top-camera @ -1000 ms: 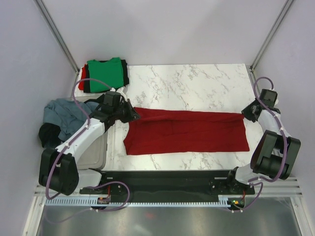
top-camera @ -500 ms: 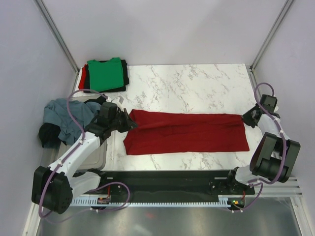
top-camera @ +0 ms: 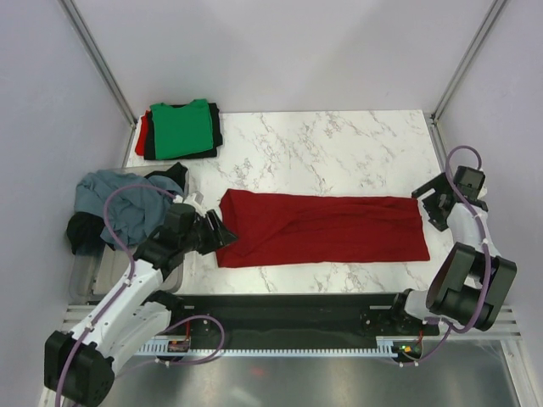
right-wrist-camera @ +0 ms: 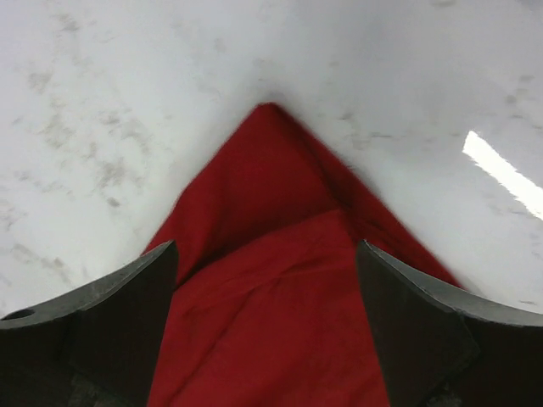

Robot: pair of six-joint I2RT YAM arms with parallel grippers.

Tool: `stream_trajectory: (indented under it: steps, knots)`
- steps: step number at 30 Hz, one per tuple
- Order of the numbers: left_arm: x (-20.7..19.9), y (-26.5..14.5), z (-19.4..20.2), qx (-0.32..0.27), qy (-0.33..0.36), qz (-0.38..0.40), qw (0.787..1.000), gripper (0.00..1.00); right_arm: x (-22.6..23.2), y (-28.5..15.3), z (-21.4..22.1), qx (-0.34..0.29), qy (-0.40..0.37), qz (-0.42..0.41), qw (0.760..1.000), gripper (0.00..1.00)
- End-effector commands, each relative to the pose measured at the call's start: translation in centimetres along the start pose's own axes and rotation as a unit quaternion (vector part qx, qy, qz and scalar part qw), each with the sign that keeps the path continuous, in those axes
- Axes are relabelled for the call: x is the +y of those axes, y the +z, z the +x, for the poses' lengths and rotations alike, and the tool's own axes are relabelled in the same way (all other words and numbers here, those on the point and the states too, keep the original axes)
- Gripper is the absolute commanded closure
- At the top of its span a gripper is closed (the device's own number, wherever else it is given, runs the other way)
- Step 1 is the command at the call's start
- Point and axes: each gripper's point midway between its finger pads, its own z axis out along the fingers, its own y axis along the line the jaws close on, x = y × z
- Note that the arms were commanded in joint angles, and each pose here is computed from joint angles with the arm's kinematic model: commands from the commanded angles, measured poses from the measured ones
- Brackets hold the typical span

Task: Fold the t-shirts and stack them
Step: Fold the tshirt

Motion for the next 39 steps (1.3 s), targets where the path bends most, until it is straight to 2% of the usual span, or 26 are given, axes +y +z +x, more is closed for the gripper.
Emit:
stream_trajectory:
  steps: [1,3,5,10,13,17,23,27,30,33,38,39]
  knots:
    - [-0.4,-0.2,-1.5,-0.027,-0.013,-0.012,0.999,0.43,6.4,-2.3,-0.7,-0.021,-0.058,-0.08,0.995,0.08]
    - [-0.9,0.7,-2.5,-0.033,-0.008,-0.012,0.999,0.44,9.0,-2.4,0.2,-0.014,-0.1,-0.098,0.99,0.09]
    - [-0.9,2.1,-2.4,-0.013,-0.007,-0.02,1.0,0.46,11.8,-1.8,2.5,0.015,-0.135,-0.123,0.983,0.09]
    - [-3.3,5.0,-3.8,-0.015,0.024,-0.012,1.0,0.47,15.2,0.2,7.1,0.06,-0.194,-0.153,0.967,0.11]
    - [-3.5,7.1,-3.6,0.004,0.024,-0.014,1.0,0.48,14.3,2.3,8.9,0.08,-0.215,-0.13,0.964,0.12]
    - [-3.1,8.7,-3.2,0.019,0.019,-0.021,0.999,0.5,10.2,3.5,11.6,0.108,-0.221,-0.09,0.965,0.13]
    - [-2.0,9.0,-2.6,0.021,0.021,-0.033,0.999,0.51,5.7,0.5,12.4,0.088,-0.219,-0.057,0.97,0.13]
    - [-1.6,9.2,-2.4,0.021,0.021,-0.04,0.999,0.52,5.3,-2.5,11.0,0.05,-0.224,-0.067,0.971,0.12]
    - [-1.5,9.2,-2.4,0.02,0.023,-0.043,0.999,0.52,5.1,-3.7,11.6,0.05,-0.239,-0.068,0.967,0.12]
    - [-1.4,9.2,-2.6,0.016,0.024,-0.046,0.999,0.53,6.5,-4.6,12.2,0.056,-0.238,-0.097,0.965,0.12]
    - [-2.0,9.1,-2.2,0.019,0.027,-0.039,0.999,0.53,13.5,-6.0,13.7,0.051,-0.271,-0.174,0.945,0.13]
    - [-2.2,9.0,-2.2,0.018,0.028,-0.036,0.999,0.54,13.7,-4.9,14.6,0.062,-0.283,-0.161,0.943,0.13]
